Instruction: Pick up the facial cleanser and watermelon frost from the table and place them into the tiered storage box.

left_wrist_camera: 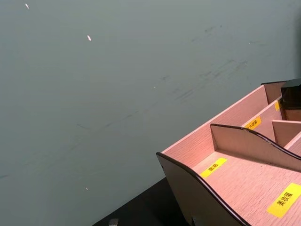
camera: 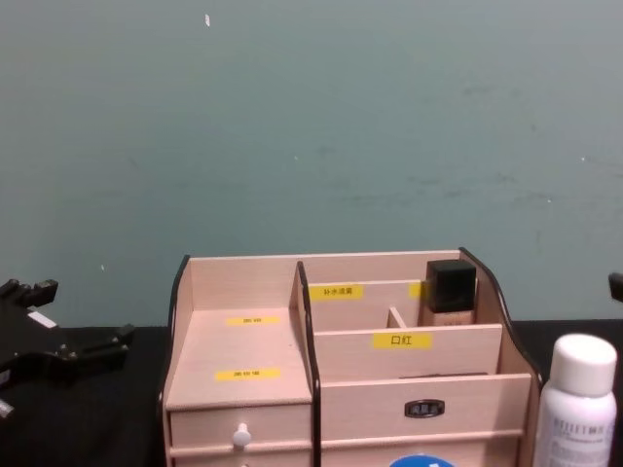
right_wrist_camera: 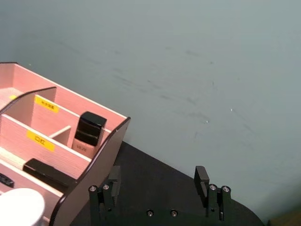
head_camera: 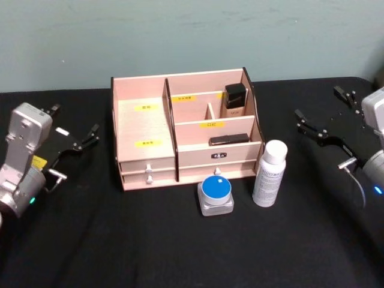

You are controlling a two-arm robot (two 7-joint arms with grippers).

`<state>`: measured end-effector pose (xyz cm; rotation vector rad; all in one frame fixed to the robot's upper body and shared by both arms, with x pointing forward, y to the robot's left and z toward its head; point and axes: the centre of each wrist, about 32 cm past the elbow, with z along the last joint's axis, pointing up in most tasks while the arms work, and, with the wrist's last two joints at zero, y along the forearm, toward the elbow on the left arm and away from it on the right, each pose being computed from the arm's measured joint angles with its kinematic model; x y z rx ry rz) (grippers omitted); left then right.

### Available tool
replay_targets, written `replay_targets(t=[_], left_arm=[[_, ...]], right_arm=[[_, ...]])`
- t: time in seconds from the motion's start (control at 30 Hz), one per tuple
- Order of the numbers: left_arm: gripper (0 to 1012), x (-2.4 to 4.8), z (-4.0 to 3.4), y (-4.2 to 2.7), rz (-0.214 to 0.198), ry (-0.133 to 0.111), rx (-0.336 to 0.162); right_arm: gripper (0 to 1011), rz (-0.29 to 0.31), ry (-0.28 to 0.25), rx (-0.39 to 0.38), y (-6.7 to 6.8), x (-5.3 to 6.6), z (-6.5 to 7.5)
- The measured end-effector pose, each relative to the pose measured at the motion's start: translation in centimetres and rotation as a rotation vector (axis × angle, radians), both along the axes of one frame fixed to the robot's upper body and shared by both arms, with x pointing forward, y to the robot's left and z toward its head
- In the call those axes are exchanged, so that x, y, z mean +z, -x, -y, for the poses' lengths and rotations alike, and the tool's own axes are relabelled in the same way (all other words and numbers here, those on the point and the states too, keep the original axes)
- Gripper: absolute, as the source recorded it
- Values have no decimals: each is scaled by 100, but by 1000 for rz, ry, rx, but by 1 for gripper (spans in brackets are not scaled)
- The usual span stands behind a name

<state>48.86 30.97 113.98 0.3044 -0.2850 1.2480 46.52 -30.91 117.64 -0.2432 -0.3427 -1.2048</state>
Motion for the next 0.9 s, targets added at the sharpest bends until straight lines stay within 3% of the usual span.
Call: replay_targets(t=[0.33, 0.47, 0.5, 0.9], left_arm=[[1010, 0, 0, 0, 0, 0, 0], [1010, 0, 0, 0, 0, 0, 0], [1010, 0, 0, 0, 0, 0, 0], [1010, 0, 0, 0, 0, 0, 0]], right_arm=[[1000, 14, -26, 55, 276, 248, 49], [1000, 13, -35, 84, 421, 339, 54], [1000, 6, -35, 103, 513, 384, 51], [1000, -66, -34, 171, 890, 504, 68]])
